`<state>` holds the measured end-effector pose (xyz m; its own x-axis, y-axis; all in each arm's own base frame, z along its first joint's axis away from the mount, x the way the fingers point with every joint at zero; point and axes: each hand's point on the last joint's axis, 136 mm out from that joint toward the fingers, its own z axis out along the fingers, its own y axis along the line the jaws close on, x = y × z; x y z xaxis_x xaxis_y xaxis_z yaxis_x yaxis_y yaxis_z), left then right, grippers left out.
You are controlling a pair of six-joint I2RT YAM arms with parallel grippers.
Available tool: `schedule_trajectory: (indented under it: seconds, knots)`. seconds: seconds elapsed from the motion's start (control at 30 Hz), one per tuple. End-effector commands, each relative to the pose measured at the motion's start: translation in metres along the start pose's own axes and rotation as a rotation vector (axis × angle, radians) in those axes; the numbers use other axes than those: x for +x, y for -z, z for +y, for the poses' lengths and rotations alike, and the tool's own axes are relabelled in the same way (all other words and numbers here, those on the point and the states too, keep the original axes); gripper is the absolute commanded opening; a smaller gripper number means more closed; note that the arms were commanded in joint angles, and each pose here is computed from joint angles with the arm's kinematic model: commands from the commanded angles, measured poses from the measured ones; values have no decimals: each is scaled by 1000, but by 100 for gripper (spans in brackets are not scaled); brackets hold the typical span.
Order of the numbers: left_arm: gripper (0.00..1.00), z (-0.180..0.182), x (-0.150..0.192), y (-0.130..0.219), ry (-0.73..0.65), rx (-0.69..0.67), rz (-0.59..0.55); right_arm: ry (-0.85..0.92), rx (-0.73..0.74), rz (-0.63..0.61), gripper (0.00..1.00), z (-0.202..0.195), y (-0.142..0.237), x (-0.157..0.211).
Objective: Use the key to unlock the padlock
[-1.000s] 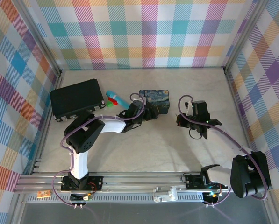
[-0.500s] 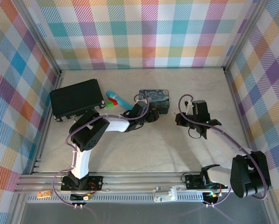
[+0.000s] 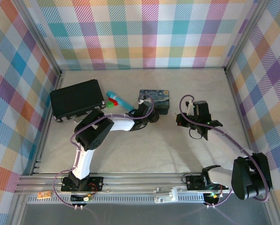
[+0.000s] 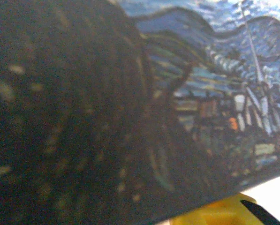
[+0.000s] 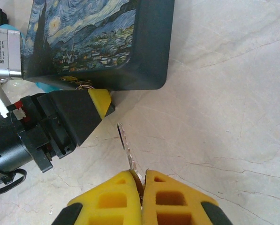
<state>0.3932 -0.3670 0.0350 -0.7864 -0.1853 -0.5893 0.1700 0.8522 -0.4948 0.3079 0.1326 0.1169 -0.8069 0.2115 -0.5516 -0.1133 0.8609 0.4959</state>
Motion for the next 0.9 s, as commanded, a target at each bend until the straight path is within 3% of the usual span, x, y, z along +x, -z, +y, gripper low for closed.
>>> schedule_trajectory:
  seconds: [0.0, 0.33, 0.47, 0.6, 0.87]
  knots:
    - [30, 21, 22, -10, -2, -77, 61, 1, -12, -8, 0, 2, 1, -1]
    - [13, 25, 28, -8, 72, -64, 64, -1, 8, -13, 0, -3, 1, -3]
    - [1, 23, 28, -9, 97, -36, 74, -3, 14, -16, 0, -4, 2, -5]
    - [0, 14, 21, -2, 121, 10, 66, -8, 6, -5, 0, -6, 0, -2]
    - [0, -20, 12, 14, 349, 199, 135, -24, -95, 43, 0, 4, -7, 10]
